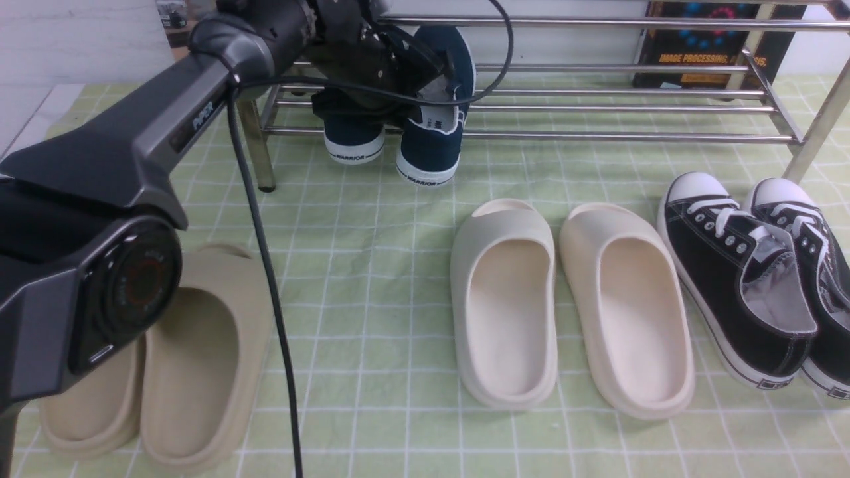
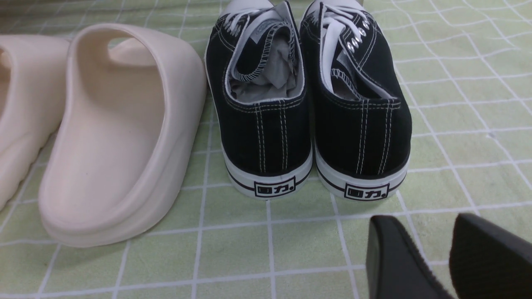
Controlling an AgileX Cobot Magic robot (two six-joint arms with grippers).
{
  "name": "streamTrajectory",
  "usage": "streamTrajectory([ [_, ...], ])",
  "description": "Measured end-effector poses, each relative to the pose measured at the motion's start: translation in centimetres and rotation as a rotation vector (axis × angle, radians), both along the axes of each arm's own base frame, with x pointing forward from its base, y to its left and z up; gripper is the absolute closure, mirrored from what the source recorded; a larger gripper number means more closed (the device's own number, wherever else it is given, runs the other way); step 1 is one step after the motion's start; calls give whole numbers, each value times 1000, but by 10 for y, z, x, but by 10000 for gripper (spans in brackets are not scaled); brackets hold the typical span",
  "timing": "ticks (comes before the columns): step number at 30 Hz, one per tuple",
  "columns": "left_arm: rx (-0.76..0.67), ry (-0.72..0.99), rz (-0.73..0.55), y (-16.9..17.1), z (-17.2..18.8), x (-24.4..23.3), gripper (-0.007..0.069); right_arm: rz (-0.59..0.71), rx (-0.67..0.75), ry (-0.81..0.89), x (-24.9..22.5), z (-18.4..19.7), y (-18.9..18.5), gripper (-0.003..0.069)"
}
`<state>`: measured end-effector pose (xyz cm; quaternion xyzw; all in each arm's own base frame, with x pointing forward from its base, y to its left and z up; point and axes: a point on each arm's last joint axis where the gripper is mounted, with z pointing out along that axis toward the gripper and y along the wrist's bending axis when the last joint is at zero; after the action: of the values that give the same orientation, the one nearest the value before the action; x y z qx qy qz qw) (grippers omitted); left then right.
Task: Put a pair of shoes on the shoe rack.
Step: Use the left arm to put a shoe into the shoe rack
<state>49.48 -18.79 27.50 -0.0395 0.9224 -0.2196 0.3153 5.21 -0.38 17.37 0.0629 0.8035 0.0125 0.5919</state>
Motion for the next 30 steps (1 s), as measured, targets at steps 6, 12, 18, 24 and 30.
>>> streamTrajectory([
  [6,-5,-9,-1,0,7,-2,333,0,0,0,0,0,0,413],
  [12,39,-20,-15,9,41,-19,349,0,0,0,0,0,0,413],
  [18,141,-29,-62,23,86,-49,479,0,0,0,0,0,0,413],
  [24,237,78,-169,20,85,-69,620,0,0,0,0,0,0,413],
  [30,286,195,-254,-11,25,-71,638,0,0,0,0,0,0,413],
])
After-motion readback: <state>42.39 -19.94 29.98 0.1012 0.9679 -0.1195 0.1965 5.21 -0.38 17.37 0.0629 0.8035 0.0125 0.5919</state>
